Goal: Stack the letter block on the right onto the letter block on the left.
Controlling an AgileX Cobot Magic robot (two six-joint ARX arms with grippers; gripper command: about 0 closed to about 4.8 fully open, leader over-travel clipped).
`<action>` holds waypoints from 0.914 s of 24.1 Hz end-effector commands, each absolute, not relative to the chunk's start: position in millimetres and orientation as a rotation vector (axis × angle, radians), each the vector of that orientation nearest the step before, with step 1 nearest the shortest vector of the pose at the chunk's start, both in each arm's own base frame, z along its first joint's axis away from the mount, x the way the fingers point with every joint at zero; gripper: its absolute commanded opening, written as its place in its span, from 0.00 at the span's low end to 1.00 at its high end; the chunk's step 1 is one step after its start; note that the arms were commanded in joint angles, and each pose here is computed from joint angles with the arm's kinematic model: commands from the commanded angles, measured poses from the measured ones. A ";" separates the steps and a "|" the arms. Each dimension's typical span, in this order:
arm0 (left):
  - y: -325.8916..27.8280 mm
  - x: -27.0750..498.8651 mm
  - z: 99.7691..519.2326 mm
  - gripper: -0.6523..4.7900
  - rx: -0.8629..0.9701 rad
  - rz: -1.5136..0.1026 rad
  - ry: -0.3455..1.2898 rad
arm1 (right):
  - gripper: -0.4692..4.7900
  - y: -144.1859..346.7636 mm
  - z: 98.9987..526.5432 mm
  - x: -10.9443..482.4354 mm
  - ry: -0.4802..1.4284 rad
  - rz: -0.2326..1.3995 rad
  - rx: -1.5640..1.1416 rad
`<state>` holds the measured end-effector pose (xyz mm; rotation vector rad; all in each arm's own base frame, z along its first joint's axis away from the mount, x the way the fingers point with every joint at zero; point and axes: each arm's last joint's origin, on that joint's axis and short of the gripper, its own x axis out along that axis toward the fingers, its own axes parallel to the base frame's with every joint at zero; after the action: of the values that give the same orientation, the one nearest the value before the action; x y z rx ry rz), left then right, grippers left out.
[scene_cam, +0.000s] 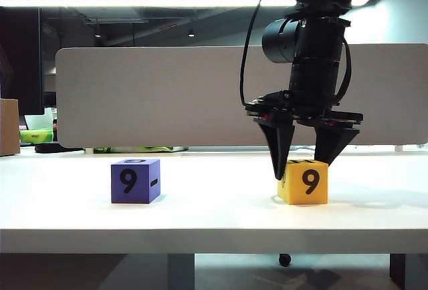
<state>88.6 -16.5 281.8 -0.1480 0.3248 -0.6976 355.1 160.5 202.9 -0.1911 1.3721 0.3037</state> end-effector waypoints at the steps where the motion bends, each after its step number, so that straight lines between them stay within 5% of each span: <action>1: -16.5 87.9 283.9 0.17 -0.148 -0.703 0.320 | 0.74 161.1 206.0 354.8 1.363 0.305 -0.186; 12: -16.5 87.9 284.0 0.17 -0.147 -0.703 0.318 | 0.64 162.8 221.8 357.9 1.352 0.310 -0.182; 22: -15.9 89.0 285.9 0.17 -0.129 -0.681 0.295 | 0.65 236.5 313.1 355.3 1.065 0.554 -0.168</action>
<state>88.9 -16.4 281.5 -0.1479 0.3283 -0.6918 355.0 227.0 309.2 -0.1658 1.0876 0.5293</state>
